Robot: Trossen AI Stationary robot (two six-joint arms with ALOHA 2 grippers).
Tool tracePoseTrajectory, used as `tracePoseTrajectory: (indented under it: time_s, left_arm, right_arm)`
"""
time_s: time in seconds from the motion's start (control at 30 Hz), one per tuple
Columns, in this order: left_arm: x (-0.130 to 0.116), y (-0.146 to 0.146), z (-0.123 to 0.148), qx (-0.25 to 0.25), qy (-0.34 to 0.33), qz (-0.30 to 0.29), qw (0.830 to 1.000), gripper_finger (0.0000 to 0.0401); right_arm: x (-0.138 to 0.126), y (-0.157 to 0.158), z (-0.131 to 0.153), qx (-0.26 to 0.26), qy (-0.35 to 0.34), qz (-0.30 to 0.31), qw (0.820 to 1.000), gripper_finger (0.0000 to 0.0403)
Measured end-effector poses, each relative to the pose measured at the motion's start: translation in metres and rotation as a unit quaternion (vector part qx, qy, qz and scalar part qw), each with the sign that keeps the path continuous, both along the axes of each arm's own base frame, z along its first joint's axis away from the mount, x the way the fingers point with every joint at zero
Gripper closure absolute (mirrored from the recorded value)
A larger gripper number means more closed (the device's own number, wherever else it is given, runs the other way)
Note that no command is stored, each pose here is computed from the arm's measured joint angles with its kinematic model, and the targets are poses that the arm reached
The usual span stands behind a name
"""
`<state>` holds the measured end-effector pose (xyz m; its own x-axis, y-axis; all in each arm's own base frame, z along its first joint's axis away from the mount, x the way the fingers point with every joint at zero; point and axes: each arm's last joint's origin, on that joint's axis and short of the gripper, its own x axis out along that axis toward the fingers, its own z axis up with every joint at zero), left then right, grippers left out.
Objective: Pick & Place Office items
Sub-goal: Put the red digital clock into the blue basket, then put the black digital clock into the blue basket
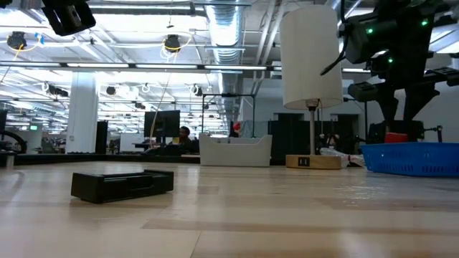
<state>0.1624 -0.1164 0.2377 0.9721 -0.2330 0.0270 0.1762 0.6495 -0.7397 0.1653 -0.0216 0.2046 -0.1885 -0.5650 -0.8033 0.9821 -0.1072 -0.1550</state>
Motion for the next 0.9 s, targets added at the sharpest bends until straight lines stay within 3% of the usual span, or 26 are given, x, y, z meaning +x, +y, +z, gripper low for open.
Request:
tracePoseTrajectory:
  time_s: [0.17,0.3,0.43,0.57,0.73,0.9]
  left_arm:
    - [0.0,0.0,0.0,0.001,0.0,0.002,1.0,0.0164]
    - [0.0,0.0,-0.005,0.015,0.019,0.002,1.0,0.0164]
    - [-0.004,-0.004,-0.016,0.05,0.066,-0.02,0.996,0.0164]
    - [-0.014,-0.011,-0.031,0.095,0.128,-0.058,0.986,0.0164]
    - [-0.028,-0.03,-0.047,0.169,0.19,-0.113,0.961,0.0164]
    - [-0.023,-0.069,-0.054,0.243,0.22,-0.156,0.932,0.0164]
  right_arm:
    - [0.004,0.008,0.001,0.008,-0.018,0.022,1.0,0.0184]
    - [0.021,0.028,0.007,0.013,-0.083,0.091,0.992,0.0159]
    - [0.036,0.055,0.019,0.008,-0.172,0.155,0.973,0.0162]
    - [0.047,0.084,0.031,0.003,-0.264,0.21,0.941,0.0172]
    - [0.05,0.114,0.038,0.004,-0.343,0.251,0.905,0.0184]
    - [0.045,0.131,0.041,-0.002,-0.383,0.26,0.887,0.0191]
